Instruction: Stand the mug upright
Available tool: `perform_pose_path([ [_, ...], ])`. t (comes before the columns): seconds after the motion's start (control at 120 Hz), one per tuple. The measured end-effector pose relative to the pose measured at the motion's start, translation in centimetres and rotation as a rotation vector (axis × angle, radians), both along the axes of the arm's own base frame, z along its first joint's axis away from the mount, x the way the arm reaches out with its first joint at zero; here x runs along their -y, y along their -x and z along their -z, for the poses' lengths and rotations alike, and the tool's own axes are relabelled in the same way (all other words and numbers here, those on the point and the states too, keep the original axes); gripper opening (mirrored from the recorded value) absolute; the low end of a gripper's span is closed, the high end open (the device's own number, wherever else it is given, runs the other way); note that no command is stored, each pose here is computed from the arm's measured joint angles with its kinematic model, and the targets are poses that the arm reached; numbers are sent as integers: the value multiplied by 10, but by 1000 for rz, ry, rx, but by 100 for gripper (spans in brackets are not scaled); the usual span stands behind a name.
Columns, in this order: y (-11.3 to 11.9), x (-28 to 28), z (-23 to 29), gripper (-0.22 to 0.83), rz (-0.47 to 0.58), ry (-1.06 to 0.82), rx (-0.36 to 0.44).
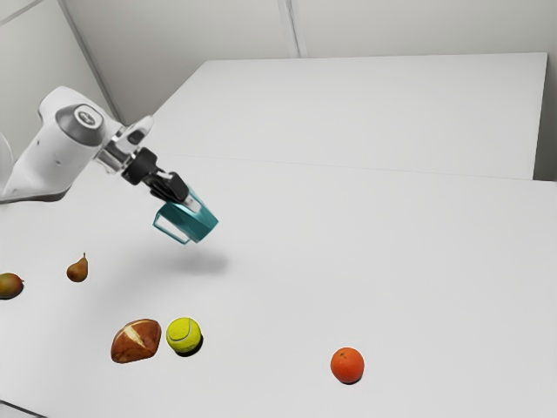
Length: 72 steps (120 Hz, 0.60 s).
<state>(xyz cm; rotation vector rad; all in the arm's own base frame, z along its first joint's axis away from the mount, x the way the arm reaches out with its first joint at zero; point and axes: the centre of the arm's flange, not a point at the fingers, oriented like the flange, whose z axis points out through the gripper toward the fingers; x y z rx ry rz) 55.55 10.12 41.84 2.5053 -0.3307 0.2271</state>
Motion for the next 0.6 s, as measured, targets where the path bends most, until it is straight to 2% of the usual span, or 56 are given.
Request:
perform_pose_path([
  [0.258, -1, 50, -21, -17, 82, -214, -60],
  [0.6, 4, 84, -39, -17, 36, -435, -108],
])
